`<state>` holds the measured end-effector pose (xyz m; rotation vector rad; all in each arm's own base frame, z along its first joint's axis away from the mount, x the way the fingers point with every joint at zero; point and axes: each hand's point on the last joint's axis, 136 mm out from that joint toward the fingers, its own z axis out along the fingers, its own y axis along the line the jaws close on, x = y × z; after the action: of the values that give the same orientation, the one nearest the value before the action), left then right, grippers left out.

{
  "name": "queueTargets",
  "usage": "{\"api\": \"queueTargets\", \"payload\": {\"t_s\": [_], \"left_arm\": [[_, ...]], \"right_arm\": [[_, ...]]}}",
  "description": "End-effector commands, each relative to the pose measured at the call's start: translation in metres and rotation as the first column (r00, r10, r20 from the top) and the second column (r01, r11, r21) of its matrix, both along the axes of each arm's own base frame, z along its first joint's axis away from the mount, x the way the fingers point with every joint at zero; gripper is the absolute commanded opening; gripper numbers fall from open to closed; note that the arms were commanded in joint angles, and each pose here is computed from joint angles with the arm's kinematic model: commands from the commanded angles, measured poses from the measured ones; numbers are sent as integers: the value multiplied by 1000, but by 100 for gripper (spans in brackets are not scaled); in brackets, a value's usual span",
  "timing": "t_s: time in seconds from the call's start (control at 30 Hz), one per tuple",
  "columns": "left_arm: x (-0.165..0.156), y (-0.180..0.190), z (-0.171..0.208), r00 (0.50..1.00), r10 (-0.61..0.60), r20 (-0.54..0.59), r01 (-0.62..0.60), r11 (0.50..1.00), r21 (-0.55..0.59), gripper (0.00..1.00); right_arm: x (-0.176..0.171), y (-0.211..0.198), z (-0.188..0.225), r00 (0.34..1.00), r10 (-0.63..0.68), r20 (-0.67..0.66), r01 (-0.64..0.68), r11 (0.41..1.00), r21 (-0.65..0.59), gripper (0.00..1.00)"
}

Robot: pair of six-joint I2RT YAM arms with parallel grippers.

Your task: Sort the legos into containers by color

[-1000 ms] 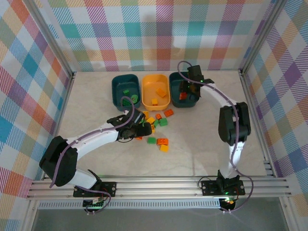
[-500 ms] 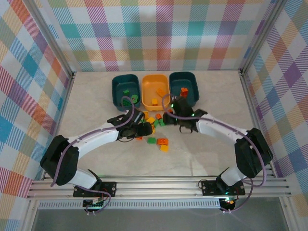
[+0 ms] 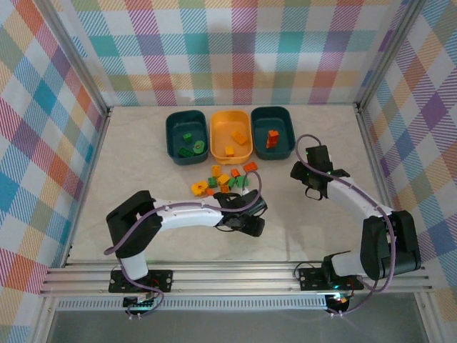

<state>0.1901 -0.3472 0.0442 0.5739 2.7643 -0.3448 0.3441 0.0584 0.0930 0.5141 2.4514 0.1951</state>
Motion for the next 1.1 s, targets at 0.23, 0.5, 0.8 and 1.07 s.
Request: {"api": "queueTargets", "payload": {"t_s": [0.23,0.5,0.8,1.07], "left_arm": [[8,7,-12,1000,17,16,-19,992,122,77],[20,14,-25,997,60,43,-69,968,242,68],[21,9,-25,998,53,37,-60,969,238,45],[19,1,4,999,23,49,-30,987,161,39]], "right_arm": [[-3,9,-15,1000,20,-5,-19,996,83,69],[-4,14,-13,999,46,10,-47,993,108,62],[-4,19,-15,998,63,14,-64,990,129,61],[-4,20,-15,998,67,15,-68,988,136,61]]}}
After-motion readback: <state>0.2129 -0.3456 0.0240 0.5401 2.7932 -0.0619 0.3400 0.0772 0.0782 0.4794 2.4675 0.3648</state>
